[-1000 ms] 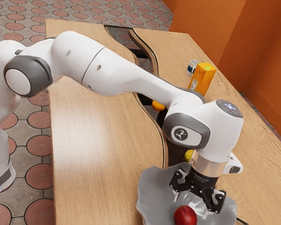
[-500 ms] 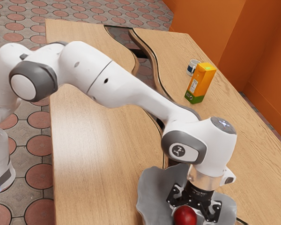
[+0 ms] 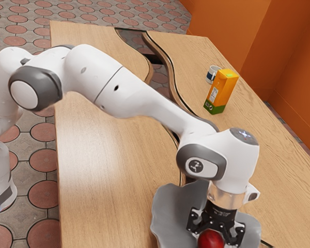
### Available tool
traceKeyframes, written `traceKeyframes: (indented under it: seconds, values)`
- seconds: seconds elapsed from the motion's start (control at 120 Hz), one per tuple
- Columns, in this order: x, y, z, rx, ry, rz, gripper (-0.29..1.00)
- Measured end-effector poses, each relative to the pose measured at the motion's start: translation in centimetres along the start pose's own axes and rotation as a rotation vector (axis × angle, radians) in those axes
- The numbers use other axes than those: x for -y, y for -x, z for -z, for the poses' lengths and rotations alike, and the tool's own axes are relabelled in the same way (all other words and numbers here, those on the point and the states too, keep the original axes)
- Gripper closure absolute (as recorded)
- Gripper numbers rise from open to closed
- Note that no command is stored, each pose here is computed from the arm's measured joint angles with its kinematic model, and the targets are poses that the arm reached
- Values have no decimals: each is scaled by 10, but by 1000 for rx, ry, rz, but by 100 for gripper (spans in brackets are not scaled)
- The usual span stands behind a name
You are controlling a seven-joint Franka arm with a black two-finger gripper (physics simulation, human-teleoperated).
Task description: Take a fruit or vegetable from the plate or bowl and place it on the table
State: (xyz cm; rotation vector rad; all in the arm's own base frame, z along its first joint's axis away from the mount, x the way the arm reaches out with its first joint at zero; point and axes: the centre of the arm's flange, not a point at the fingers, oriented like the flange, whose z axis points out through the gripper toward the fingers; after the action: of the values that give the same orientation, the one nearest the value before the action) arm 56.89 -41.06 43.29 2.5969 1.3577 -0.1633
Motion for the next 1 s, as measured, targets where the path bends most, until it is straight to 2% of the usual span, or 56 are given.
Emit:
traceKeyframes:
  seconds: [0.25, 0.35, 0.475, 0.608, 0.683, 0.783, 0.9, 1.0]
  values:
    - [5, 18, 46, -2, 52, 0, 30]
    - [2, 61, 49, 9, 62, -49, 32]
    - [-5, 134, 76, -3, 130, -146, 31]
    - [-20, 175, 57, -8, 146, -183, 31]
    - [-22, 184, 50, -6, 145, -180, 31]
    - [-20, 194, 45, -23, 150, -187, 16]
    - [-16, 204, 46, -32, 165, -190, 7]
    - [-12, 165, 66, -79, 184, -125, 3]
